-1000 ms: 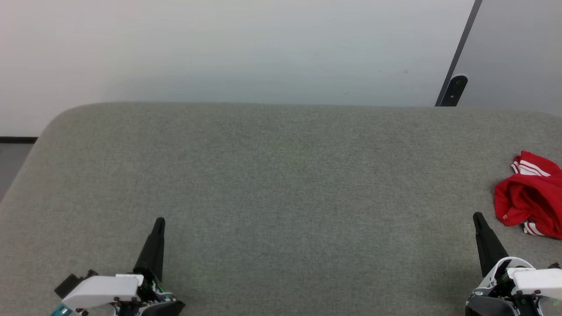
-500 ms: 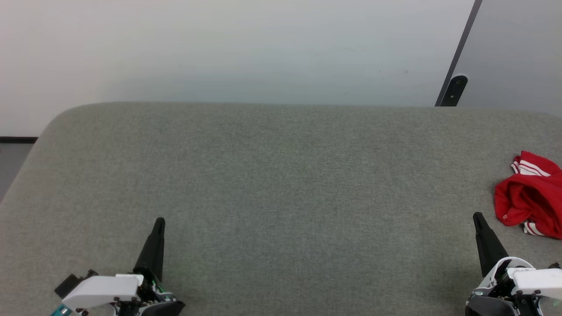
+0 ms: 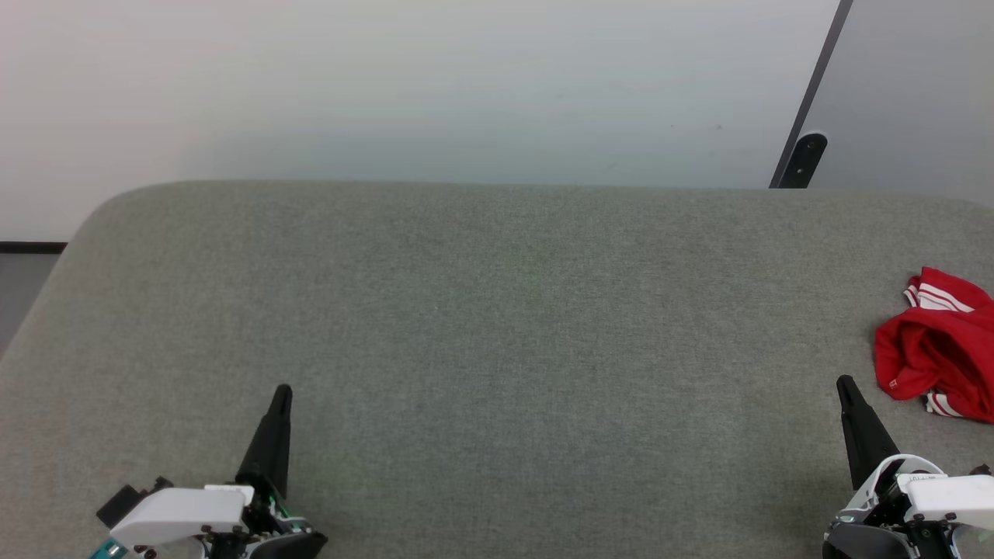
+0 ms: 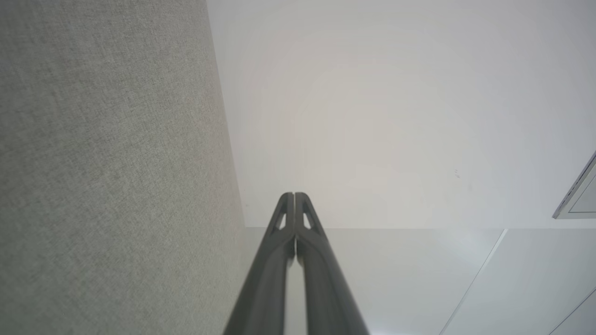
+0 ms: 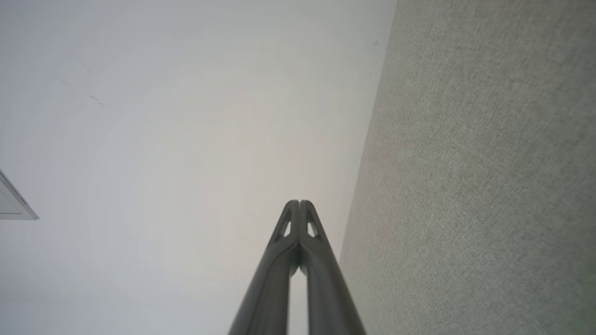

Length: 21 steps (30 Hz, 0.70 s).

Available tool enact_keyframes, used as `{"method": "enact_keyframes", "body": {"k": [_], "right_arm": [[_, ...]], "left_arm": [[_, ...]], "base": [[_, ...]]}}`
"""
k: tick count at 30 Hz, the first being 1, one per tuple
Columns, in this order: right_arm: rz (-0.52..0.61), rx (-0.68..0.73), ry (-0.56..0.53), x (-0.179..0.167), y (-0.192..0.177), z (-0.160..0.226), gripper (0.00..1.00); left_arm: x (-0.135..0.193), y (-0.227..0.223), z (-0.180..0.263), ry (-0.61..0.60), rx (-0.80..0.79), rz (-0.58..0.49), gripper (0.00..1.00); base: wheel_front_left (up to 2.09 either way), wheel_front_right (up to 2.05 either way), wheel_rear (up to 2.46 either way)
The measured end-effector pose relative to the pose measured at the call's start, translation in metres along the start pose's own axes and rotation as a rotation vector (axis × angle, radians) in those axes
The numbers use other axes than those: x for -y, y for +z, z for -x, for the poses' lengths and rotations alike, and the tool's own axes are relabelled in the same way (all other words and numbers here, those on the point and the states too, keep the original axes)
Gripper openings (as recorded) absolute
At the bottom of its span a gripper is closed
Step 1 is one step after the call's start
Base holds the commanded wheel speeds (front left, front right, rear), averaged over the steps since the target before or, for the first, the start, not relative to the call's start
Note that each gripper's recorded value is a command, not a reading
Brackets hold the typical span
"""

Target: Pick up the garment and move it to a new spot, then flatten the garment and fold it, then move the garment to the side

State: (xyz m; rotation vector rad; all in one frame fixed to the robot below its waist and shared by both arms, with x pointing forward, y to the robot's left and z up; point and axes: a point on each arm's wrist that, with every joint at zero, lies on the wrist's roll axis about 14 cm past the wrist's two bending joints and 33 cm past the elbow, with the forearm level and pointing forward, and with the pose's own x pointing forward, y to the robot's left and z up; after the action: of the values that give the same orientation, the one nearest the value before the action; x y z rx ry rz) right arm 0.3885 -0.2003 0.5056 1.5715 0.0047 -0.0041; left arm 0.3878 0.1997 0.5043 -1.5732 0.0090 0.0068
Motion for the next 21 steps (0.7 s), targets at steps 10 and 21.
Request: {"method": "enact_keyframes", "body": {"k": [10,21], "right_arm": [[0.000,0.000,0.000,0.0000,0.0000,0.0000,0.00],[0.000,0.000,0.000,0.0000,0.0000,0.0000,0.00]], "left_arm": [[0.0000,0.0000,0.0000,0.000,0.000,0.000,0.00],[0.0000,0.0000,0.0000,0.000,0.000,0.000,0.00]], "base": [[0.00,0.00,0.00],[0.00,0.00,0.00]]}}
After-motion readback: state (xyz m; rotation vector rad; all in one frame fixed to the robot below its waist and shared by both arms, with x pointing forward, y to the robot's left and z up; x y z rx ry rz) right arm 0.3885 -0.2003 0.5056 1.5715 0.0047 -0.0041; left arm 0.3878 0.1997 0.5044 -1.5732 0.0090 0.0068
